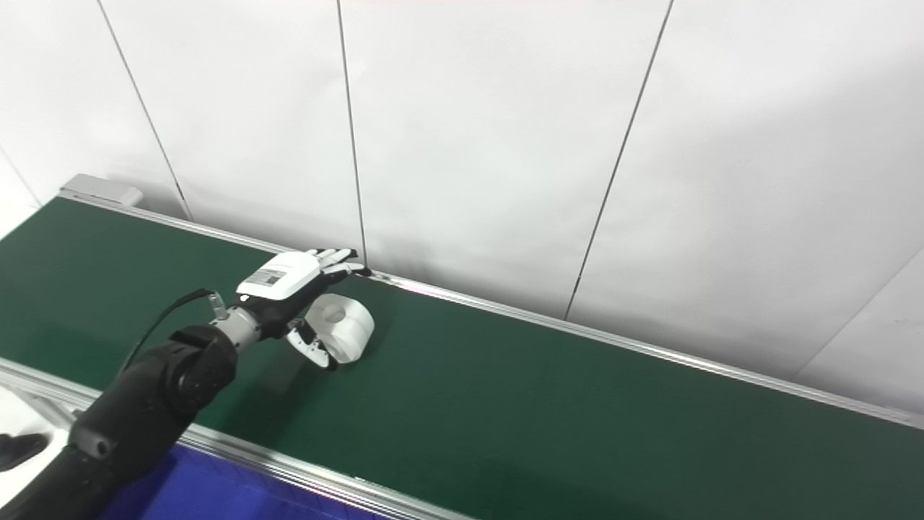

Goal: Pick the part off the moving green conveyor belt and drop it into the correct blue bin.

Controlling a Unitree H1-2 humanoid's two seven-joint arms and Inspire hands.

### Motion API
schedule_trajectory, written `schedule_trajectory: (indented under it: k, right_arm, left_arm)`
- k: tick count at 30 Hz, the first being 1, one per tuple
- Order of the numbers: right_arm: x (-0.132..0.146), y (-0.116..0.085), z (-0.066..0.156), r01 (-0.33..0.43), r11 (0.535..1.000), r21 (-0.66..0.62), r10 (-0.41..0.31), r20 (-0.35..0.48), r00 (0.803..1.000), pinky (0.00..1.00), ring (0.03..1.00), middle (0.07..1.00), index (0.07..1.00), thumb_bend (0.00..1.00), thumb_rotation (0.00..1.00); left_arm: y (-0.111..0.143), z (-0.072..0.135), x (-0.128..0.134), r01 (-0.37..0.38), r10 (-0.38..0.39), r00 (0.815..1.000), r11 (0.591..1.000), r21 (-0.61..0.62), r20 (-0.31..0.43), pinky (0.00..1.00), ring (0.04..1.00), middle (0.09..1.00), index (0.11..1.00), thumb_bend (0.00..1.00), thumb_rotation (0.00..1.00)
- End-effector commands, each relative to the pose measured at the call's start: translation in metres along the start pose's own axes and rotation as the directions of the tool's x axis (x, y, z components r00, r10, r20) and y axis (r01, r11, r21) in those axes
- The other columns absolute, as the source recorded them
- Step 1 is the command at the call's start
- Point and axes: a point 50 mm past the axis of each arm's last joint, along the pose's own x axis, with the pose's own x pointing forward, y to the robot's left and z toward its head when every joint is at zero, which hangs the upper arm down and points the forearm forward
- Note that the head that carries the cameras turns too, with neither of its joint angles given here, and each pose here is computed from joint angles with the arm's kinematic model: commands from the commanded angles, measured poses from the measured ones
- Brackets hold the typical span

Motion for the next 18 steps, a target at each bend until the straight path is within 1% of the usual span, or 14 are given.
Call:
schedule_trajectory:
  k: [1, 3, 4, 5, 6, 7, 8, 9, 11, 12, 14, 18]
  right_arm:
    - [0.001, -0.001, 0.011, 0.026, 1.000, 0.014, -0.027, 0.082, 0.996, 0.75, 0.849, 0.878, 0.926, 0.63, 0.60]
    - [0.001, -0.001, 0.011, 0.029, 0.999, 0.016, -0.030, 0.083, 0.996, 0.75, 0.851, 0.876, 0.926, 0.63, 0.60]
    - [0.000, -0.001, 0.011, 0.030, 0.999, 0.016, -0.031, 0.083, 0.996, 0.75, 0.852, 0.874, 0.926, 0.64, 0.61]
    - [0.000, -0.001, 0.011, 0.031, 0.999, 0.017, -0.033, 0.083, 0.996, 0.76, 0.851, 0.871, 0.925, 0.64, 0.61]
    - [0.000, 0.000, 0.011, 0.033, 0.999, 0.019, -0.034, 0.082, 0.996, 0.76, 0.849, 0.867, 0.923, 0.65, 0.61]
    - [0.000, 0.000, 0.011, 0.034, 0.999, 0.019, -0.035, 0.081, 0.996, 0.76, 0.849, 0.867, 0.923, 0.65, 0.61]
    - [-0.001, -0.001, 0.011, 0.034, 0.999, 0.019, -0.036, 0.081, 0.996, 0.76, 0.846, 0.863, 0.923, 0.65, 0.61]
    - [-0.001, -0.001, 0.011, 0.035, 0.999, 0.019, -0.037, 0.081, 0.996, 0.76, 0.844, 0.860, 0.923, 0.65, 0.61]
    - [-0.001, 0.000, 0.012, 0.038, 0.999, 0.021, -0.040, 0.081, 0.996, 0.76, 0.843, 0.857, 0.923, 0.65, 0.61]
    - [-0.001, 0.000, 0.012, 0.040, 0.999, 0.025, -0.042, 0.081, 0.996, 0.76, 0.844, 0.853, 0.924, 0.65, 0.61]
    - [-0.001, 0.000, 0.012, 0.041, 0.999, 0.029, -0.043, 0.081, 0.996, 0.76, 0.844, 0.852, 0.924, 0.64, 0.61]
    - [-0.001, 0.000, 0.013, 0.046, 0.999, 0.028, -0.048, 0.082, 0.995, 0.75, 0.836, 0.845, 0.919, 0.65, 0.60]
  left_arm:
    - [0.018, 0.007, 0.012, -0.088, 0.089, 0.995, 0.996, -0.016, 0.048, 0.96, 0.957, 0.958, 0.828, 0.82, 0.00]
    - [0.010, 0.009, 0.015, -0.097, 0.101, 0.993, 0.992, -0.077, 0.060, 0.89, 0.902, 0.921, 0.803, 0.80, 0.00]
    - [0.007, 0.010, 0.016, -0.099, 0.106, 0.992, 0.990, -0.104, 0.066, 0.72, 0.807, 0.857, 0.779, 0.75, 0.00]
    - [0.004, 0.011, 0.017, -0.101, 0.110, 0.991, 0.987, -0.122, 0.073, 0.65, 0.756, 0.819, 0.764, 0.72, 0.00]
    - [0.002, 0.012, 0.018, -0.105, 0.116, 0.990, 0.985, -0.133, 0.077, 0.56, 0.666, 0.743, 0.733, 0.67, 0.00]
    - [-0.001, 0.015, 0.019, -0.106, 0.119, 0.990, 0.982, -0.154, 0.077, 0.56, 0.666, 0.743, 0.733, 0.67, 0.00]
    - [-0.003, 0.017, 0.020, -0.107, 0.122, 0.990, 0.980, -0.169, 0.077, 0.49, 0.534, 0.616, 0.646, 0.59, 0.00]
    - [-0.005, 0.018, 0.020, -0.107, 0.122, 0.990, 0.978, -0.178, 0.077, 0.44, 0.452, 0.537, 0.593, 0.53, 0.00]
    - [-0.008, 0.021, 0.020, -0.105, 0.120, 0.990, 0.977, -0.185, 0.076, 0.42, 0.411, 0.493, 0.561, 0.50, 0.00]
    - [-0.010, 0.022, 0.020, -0.101, 0.116, 0.990, 0.978, -0.184, 0.074, 0.41, 0.403, 0.492, 0.541, 0.50, 0.00]
    - [-0.012, 0.024, 0.020, -0.096, 0.111, 0.991, 0.978, -0.185, 0.073, 0.43, 0.411, 0.505, 0.520, 0.50, 0.00]
    - [-0.014, 0.026, 0.019, -0.058, 0.070, 0.996, 0.977, -0.203, 0.055, 0.42, 0.402, 0.504, 0.525, 0.50, 0.00]
